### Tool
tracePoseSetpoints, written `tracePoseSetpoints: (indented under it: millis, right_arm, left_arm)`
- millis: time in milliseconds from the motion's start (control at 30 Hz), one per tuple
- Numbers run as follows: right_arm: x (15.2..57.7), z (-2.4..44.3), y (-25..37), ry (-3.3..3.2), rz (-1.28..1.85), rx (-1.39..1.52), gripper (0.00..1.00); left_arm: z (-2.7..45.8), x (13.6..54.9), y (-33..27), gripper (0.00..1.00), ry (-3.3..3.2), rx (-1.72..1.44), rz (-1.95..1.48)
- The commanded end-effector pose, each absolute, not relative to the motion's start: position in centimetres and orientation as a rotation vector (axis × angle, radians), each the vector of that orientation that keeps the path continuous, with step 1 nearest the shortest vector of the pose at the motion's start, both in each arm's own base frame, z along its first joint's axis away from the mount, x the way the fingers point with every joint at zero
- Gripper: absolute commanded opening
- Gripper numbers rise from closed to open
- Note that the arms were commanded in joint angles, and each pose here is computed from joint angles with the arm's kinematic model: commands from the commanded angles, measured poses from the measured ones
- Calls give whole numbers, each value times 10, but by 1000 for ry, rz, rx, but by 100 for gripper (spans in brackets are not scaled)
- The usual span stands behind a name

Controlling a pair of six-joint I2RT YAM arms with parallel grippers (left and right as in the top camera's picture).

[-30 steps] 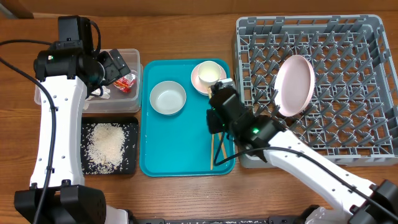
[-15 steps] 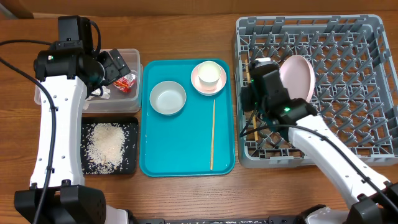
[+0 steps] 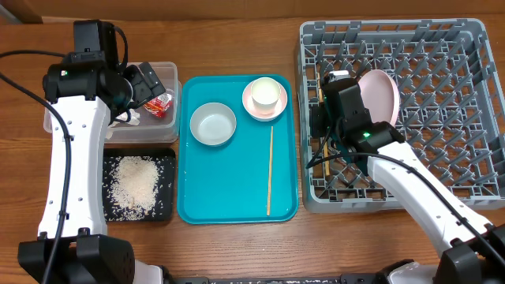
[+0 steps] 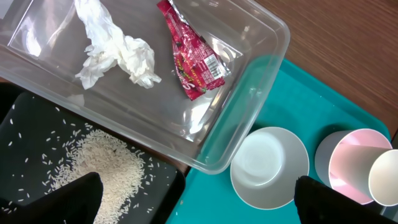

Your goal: Sort waste into correct bins and load items into the dishwasher

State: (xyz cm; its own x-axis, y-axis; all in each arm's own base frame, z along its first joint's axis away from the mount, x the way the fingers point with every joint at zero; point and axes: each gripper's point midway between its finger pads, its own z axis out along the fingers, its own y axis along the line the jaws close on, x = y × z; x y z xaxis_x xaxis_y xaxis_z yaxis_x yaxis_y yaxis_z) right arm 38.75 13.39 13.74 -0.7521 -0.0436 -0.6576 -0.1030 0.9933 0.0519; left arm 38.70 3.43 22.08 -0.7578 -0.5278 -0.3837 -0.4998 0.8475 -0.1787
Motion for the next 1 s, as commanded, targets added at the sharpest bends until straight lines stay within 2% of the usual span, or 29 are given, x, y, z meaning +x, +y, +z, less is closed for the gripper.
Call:
tracePoseSetpoints:
  millis: [0,167,333,400,500,600,733,967]
  right_arm:
    - [391,140,134,2409,110,-98,14]
    - [390,139,134,2412,109,-99,14]
    - [391,140,135,2412,125,-62,21]
    - [387,139,145,2429,222,-22,22]
    - [377,139,171,2468,439,-35,31]
    - [364,141,194,2499,635,-46,35]
    - [351,144,214,2521,766,-83,35]
    - [338,139,228,2564,785,-35,35]
  left_arm:
    - [225,388,34,100,2595,-723,-76]
    - [225,388,34,100,2595,-723,-76]
    - [225,388,34,100,2595,-723,-76]
    - [225,388,34,100,2595,-723,-76]
    - [225,388,34,100,2595,-723,-76]
    - [225,388,34,100,2595,-723,-76]
    - [225,388,34,100,2595,-723,-76]
    - [225,388,34,100,2595,-723,-76]
